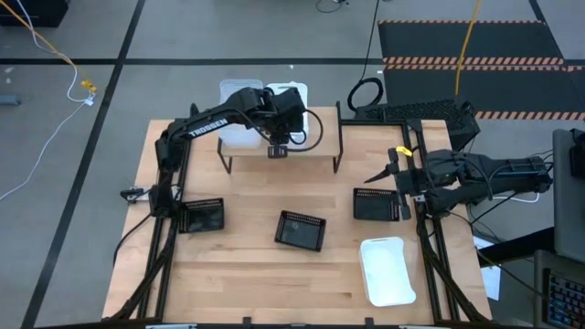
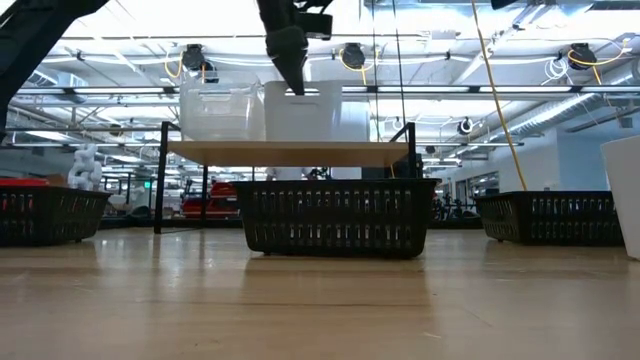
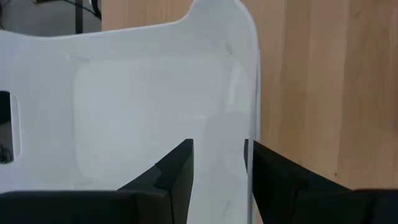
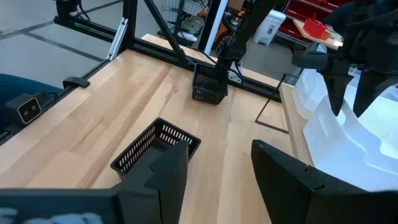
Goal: Stack baskets on shelf by color
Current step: Stack the left white bin on top of the white bin on the shelf
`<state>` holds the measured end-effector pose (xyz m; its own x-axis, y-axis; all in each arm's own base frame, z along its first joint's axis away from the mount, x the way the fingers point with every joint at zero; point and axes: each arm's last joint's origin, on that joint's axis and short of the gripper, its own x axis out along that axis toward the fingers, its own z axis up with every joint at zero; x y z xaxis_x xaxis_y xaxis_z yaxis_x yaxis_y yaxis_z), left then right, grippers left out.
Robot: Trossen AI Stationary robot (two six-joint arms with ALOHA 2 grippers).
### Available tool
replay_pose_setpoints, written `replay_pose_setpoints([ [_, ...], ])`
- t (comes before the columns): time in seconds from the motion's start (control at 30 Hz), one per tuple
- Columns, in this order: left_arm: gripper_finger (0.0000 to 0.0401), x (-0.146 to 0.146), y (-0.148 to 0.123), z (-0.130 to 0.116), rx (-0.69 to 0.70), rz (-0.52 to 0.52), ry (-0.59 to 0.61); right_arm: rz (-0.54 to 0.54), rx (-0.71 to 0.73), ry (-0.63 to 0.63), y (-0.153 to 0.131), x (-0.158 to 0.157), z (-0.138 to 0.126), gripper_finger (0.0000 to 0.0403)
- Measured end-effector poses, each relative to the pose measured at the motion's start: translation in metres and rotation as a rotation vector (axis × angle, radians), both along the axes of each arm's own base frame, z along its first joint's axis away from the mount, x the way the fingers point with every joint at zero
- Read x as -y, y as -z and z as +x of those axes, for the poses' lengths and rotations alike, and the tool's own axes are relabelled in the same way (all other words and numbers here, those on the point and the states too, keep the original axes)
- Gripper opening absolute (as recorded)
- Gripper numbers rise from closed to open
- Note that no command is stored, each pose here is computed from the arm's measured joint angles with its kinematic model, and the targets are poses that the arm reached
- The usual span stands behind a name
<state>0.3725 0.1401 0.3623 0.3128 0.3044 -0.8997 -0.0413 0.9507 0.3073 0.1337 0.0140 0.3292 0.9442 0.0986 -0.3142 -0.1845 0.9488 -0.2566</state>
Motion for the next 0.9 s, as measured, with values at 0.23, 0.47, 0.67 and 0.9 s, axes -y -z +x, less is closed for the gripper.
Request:
replay_pose_setpoints([
  [0.23, 0.0145, 0.007, -0.003, -0.002, -0.006, -0.009, 0.002, -0.002, -0.020, 0.000, 0.008, 0.000, 0.002, 0.0171],
  [0.47, 0.0145, 0.017, -0.013, -0.008, 0.011, -0.004, 0.017, 0.000, -0.007, 0.000, 0.008, 0.000, 0.002, 0.0171],
  [0.67, 0.0145, 0.020, -0.023, -0.010, 0.072, 0.037, -0.004, 0.057, -0.028, 0.020, 0.009, 0.000, 0.003, 0.0171],
  [0.9, 0.0145, 0.041, -0.047, -0.022, 0.143, 0.103, -0.019, 0.238, -0.194, 0.111, 0.024, -0.001, 0.009, 0.0171],
])
